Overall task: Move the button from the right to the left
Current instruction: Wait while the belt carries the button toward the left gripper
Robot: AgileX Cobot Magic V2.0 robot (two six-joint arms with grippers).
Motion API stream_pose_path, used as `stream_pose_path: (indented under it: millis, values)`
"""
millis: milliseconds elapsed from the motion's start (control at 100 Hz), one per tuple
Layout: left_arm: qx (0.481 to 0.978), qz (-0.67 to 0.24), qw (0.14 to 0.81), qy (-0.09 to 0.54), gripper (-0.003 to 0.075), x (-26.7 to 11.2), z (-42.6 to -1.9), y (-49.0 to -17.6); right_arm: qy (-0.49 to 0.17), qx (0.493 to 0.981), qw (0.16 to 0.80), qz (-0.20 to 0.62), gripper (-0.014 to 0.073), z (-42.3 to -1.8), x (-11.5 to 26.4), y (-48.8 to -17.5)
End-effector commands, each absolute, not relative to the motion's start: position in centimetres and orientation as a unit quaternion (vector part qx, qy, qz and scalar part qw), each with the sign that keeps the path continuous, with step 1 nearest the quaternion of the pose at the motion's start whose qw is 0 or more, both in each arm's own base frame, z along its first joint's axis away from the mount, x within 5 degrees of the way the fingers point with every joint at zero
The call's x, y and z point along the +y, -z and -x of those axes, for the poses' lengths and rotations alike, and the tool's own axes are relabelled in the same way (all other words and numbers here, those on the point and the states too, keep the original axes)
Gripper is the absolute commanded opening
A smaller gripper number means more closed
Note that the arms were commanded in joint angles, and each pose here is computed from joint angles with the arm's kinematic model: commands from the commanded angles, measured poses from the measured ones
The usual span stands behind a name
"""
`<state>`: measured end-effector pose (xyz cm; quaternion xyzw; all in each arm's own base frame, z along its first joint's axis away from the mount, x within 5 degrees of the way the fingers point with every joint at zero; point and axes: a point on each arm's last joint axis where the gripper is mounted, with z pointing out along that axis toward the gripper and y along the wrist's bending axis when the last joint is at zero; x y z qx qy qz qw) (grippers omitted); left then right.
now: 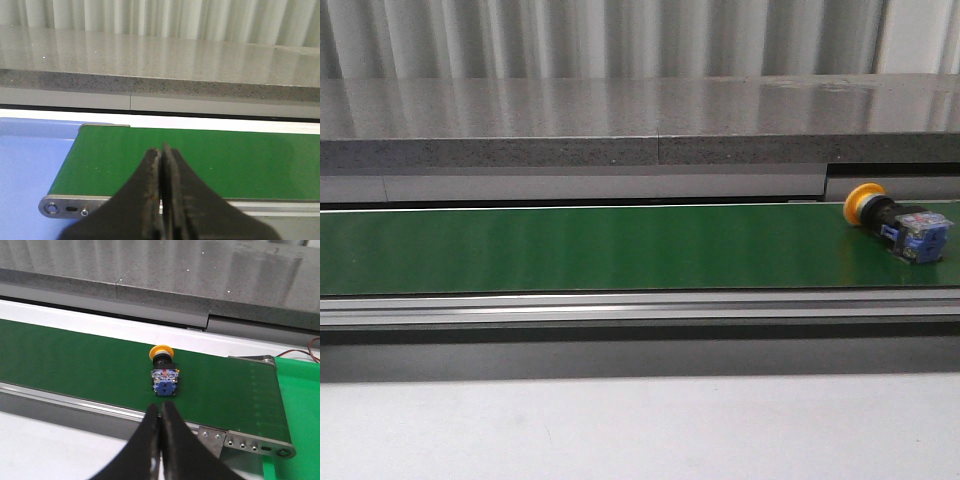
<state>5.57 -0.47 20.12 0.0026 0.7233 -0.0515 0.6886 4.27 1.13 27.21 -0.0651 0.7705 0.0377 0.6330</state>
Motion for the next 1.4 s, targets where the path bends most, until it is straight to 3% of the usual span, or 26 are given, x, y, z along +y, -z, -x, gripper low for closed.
stream_pose_path:
  millis: [0, 290, 620, 710, 880, 950, 1180, 1390]
  values:
    - [0.672, 0.005, 0.738, 0.054, -0.002, -0.4, -5.4, -20.7, -0.031, 0.739, 0.669, 0.063, -0.0066, -4.0, 1.0, -28.5]
    - [0.665, 0.007, 0.745, 0.061, -0.002, -0.4, -5.2, -23.3, -0.032, 0.744, 0.664, 0.064, -0.0066, -4.1, 1.0, -28.1]
    - [0.795, -0.003, 0.604, 0.057, -0.0011, -0.8, -8.0, -26.7, -0.032, 0.744, 0.664, 0.064, -0.0066, -4.1, 1.0, -28.1]
    - [0.813, -0.012, 0.579, 0.05, 0.0085, -0.9, -9.2, -27.3, -0.032, 0.744, 0.664, 0.064, -0.0066, -4.1, 1.0, -28.1]
    - [0.815, -0.018, 0.577, 0.042, 0.0491, -1.0, -11.2, -28.1, -0.032, 0.744, 0.664, 0.064, -0.0066, -4.1, 1.0, -28.1]
    - [0.801, -0.016, 0.597, 0.041, 0.0582, -1.0, -11.8, -28.5, -0.032, 0.744, 0.664, 0.064, -0.0066, -4.1, 1.0, -28.1]
    - [0.782, 0.019, 0.619, 0.07, 0.0561, -1.1, -12.8, -28.9, -0.032, 0.744, 0.664, 0.064, -0.0066, -4.1, 1.0, -28.1]
    - [0.837, -0.001, 0.543, 0.065, 0.0529, -1.4, -14.2, -29.7, -0.032, 0.744, 0.664, 0.064, -0.0066, -4.1, 1.0, -28.1]
